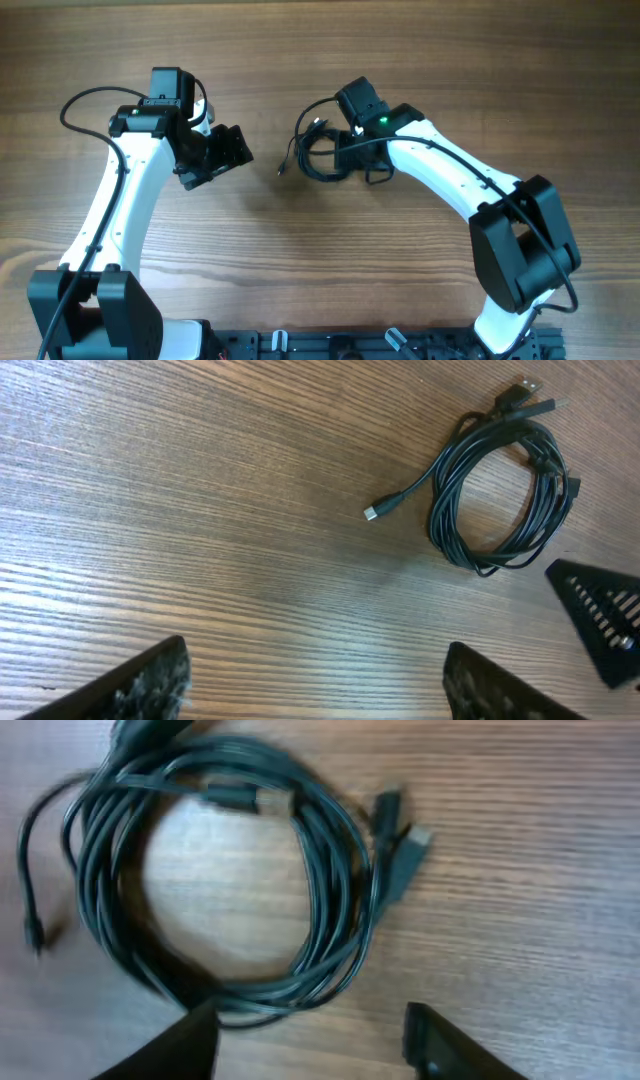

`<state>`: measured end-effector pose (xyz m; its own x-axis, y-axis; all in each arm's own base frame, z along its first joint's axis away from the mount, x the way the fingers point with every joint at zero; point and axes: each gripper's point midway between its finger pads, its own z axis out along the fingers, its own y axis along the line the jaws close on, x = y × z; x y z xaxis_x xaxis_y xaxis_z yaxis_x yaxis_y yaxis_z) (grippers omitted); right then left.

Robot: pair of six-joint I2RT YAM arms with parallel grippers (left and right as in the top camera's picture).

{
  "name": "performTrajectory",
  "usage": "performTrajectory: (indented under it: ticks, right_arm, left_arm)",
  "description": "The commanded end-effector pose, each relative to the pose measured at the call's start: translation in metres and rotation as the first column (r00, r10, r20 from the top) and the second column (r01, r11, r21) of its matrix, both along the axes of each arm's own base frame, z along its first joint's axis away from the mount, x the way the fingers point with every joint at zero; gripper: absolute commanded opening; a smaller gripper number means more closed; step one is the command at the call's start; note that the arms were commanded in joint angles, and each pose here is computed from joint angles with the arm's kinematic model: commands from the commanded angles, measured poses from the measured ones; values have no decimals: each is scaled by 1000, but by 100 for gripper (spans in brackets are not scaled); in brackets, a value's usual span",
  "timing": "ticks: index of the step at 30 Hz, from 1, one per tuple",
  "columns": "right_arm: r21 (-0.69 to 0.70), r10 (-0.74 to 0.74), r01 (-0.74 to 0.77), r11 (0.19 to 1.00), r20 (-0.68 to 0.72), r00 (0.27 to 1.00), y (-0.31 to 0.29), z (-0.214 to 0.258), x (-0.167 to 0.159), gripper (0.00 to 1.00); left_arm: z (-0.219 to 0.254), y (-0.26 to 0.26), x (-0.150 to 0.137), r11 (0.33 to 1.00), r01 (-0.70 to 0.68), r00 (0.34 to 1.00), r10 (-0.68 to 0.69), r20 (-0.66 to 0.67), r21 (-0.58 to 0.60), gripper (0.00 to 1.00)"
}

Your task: Untangle cables

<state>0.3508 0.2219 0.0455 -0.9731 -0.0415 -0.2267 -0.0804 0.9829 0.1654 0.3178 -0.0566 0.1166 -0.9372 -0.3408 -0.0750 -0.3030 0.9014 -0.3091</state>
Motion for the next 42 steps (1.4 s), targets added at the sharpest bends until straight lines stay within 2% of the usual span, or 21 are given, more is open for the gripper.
performTrajectory:
  ticks: [1,2,3,5,9,13,14,15,17,20,23,26,29,32,37,42]
  right_arm:
    - [-19,188,-188,982,15,982,1,6,-5,66]
    - [-67,158,-156,985,24,987,-8,5,-2,67]
    - [-129,44,-36,991,59,997,-24,6,8,67]
    - [-112,-43,53,992,86,995,-26,8,16,67]
    - [-3,-53,53,999,48,997,-7,9,12,65]
    - [8,-79,79,997,17,997,-7,8,7,63]
    - [14,-89,89,996,24,996,-9,10,10,53]
    - [26,-108,107,994,39,993,-13,16,14,51]
    - [93,-161,151,984,118,980,-19,47,30,52]
    - [171,-163,114,979,307,938,-34,123,42,59]
    - [111,-204,175,978,362,909,-62,153,26,60]
    - [19,-209,213,977,291,934,-79,137,6,60]
    - [-21,-176,188,982,268,947,-84,132,-2,60]
    - [-35,-156,170,985,243,957,-87,134,-14,60]
    - [15,-169,172,985,292,941,-92,164,-28,61]
    - [110,-138,113,987,248,959,-76,171,-42,61]
  left_arm:
    - [5,-3,5,999,50,998,-50,34,-7,75]
    - [6,-4,6,998,62,997,-62,43,-5,75]
    - [6,-9,8,996,85,995,-84,55,-3,75]
    - [6,-22,7,992,124,990,-123,65,-2,75]
    - [7,-53,5,976,219,971,-219,94,13,78]
    - [8,-68,6,963,265,956,-269,119,45,77]
    - [7,-68,6,956,286,948,-292,122,71,77]
    - [4,-67,6,948,301,942,-313,119,106,78]
    - [-2,-65,6,939,307,940,-324,103,154,78]
    - [-5,-73,13,936,318,933,-338,125,152,77]
    - [-8,-85,18,929,338,918,-361,163,153,72]
    - [-11,-101,24,919,364,899,-390,200,153,66]
    - [-23,-108,23,905,395,886,-421,193,160,66]
    - [-46,-107,23,903,399,895,-421,145,160,62]
    - [-65,-114,42,967,231,958,-245,150,104,57]
    - [-79,-117,55,987,138,977,-149,154,78,55]
